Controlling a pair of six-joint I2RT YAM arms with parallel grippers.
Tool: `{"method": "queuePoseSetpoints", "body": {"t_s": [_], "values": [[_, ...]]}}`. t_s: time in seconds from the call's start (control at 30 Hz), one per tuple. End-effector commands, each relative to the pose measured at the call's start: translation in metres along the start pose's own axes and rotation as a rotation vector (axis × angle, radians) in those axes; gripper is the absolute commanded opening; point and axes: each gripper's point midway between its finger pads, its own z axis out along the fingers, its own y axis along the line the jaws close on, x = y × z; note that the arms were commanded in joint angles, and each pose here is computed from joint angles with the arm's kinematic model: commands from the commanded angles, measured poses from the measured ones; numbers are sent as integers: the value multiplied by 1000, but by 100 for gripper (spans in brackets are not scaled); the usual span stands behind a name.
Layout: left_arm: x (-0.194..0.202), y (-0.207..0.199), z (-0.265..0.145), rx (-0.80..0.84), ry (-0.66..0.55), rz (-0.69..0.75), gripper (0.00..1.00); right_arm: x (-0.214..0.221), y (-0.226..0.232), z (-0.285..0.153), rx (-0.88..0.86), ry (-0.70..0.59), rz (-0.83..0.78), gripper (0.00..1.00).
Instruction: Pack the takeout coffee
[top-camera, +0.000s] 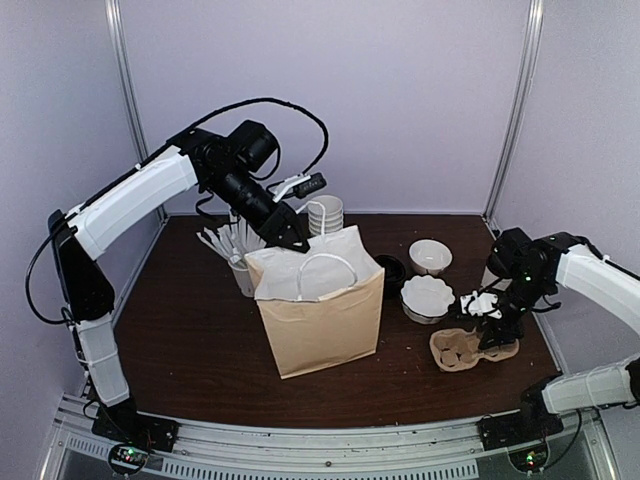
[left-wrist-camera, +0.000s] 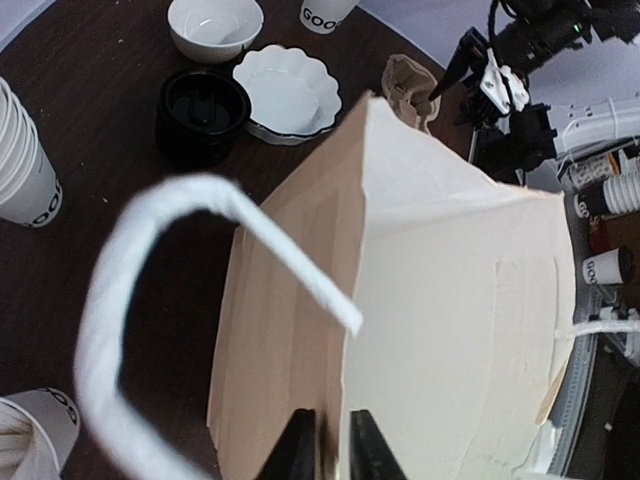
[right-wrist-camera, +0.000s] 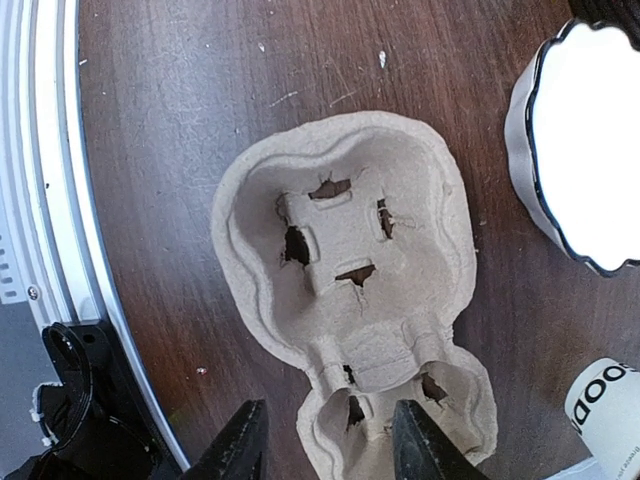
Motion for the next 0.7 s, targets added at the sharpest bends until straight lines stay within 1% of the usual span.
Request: {"method": "queuePoseSetpoints", "body": {"t_s": [0.0, 0.07, 0.27, 0.37, 0.5, 0.57, 0.67], "values": [[-6, 6, -3, -29, -11, 0, 25, -5, -12, 2, -31, -22, -31, 46], [-5, 9, -3, -45, -6, -1, 27, -5, -14, 6, -49, -19, -49, 47], [-2, 9, -1, -44, 0, 6, 29, 9, -11, 20, -102, 51, -130, 59], [-1, 10, 0, -44, 4, 7, 29, 17, -13, 27, -88, 87, -169, 59], [-1, 10, 1, -40, 5, 9, 29, 24, -20, 35, -75, 129, -194, 54], [-2, 9, 0, -37, 2, 12, 29, 24, -25, 37, -59, 129, -204, 48], [-3, 8, 0, -37, 0, 15, 29, 22, -30, 41, -37, 122, -216, 44]]}}
